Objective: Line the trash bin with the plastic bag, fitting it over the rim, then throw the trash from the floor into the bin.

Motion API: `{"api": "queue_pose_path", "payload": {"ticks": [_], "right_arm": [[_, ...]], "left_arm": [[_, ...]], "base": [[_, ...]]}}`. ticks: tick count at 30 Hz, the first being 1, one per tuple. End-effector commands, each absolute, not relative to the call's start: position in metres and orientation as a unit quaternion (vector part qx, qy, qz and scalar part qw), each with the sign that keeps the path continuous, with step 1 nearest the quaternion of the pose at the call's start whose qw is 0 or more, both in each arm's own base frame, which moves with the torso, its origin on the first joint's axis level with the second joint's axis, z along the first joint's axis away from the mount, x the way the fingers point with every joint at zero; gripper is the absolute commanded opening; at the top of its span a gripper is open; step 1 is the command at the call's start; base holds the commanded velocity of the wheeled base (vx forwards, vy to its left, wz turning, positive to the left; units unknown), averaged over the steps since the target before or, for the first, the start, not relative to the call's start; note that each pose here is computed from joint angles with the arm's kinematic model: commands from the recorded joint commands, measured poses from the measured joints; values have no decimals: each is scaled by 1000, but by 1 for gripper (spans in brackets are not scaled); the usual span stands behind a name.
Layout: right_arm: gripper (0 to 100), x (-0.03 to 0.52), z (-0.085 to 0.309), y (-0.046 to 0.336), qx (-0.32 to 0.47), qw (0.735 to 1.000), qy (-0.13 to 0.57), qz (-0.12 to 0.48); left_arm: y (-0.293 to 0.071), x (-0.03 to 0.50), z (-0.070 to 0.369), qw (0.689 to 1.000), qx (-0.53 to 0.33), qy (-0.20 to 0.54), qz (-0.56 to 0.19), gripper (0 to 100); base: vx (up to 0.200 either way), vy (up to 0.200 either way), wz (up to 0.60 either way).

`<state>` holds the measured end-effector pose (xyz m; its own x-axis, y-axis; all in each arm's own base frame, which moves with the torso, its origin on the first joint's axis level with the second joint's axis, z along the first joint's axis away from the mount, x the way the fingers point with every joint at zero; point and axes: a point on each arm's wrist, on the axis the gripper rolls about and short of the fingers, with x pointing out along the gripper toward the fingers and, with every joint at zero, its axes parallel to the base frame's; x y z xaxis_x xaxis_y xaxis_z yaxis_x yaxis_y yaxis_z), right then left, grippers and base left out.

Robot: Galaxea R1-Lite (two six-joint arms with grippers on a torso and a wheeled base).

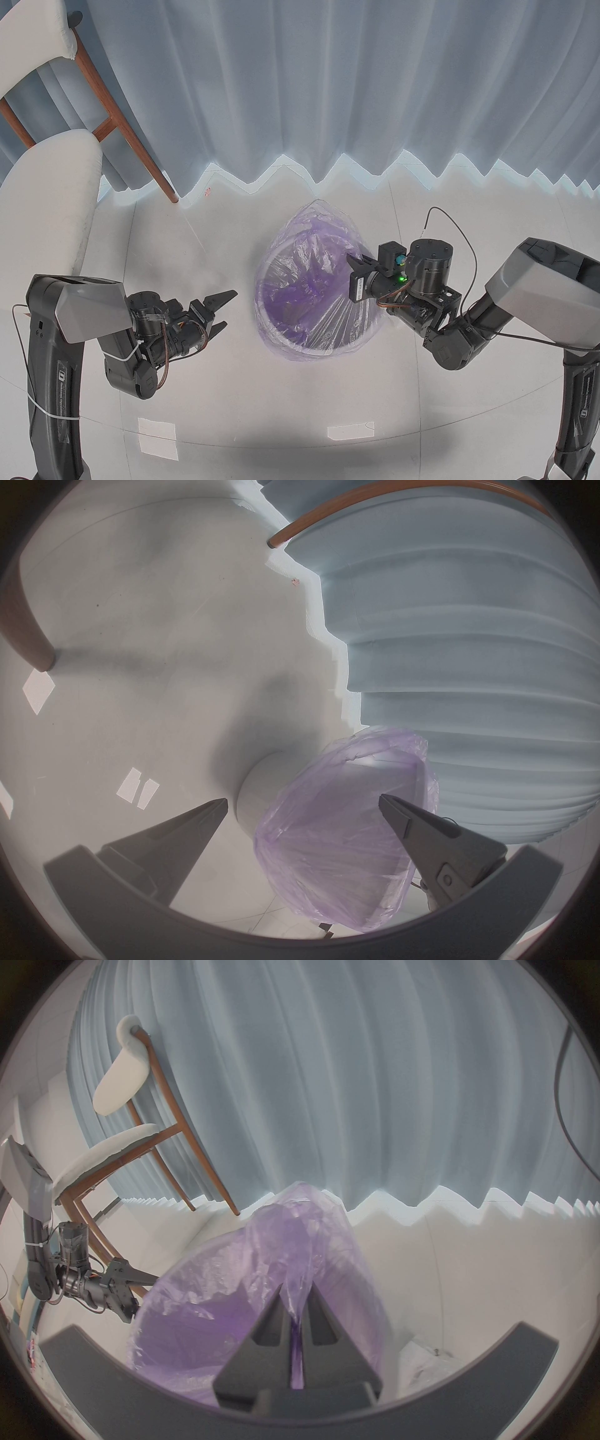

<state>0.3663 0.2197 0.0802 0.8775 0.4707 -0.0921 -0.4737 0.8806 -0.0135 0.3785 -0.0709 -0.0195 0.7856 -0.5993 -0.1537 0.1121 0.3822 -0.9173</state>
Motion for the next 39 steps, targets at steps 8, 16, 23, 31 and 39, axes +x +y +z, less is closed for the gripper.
{"api": "queue_pose_path", "payload": {"ticks": [8,16,23,31,39], "right_arm": [[0,377,83,179,-12,979,37,199],[0,363,63,169,10,979,55,194],[0,343,44,161,55,977,72,192],[0,331,17,159,92,974,81,192],[100,298,42,144,252,943,124,181]], "left_arm": [[-71,379,-20,796,-509,240,-223,100],[-71,379,-20,796,-509,240,-223,100],[-71,379,-20,796,-509,240,-223,100],[-71,379,-20,796,-509,240,-223,100],[-71,379,-20,796,-509,240,-223,100]], "base": [[0,0,0],[0,0,0],[0,0,0],[0,0,0],[0,0,0]]}}
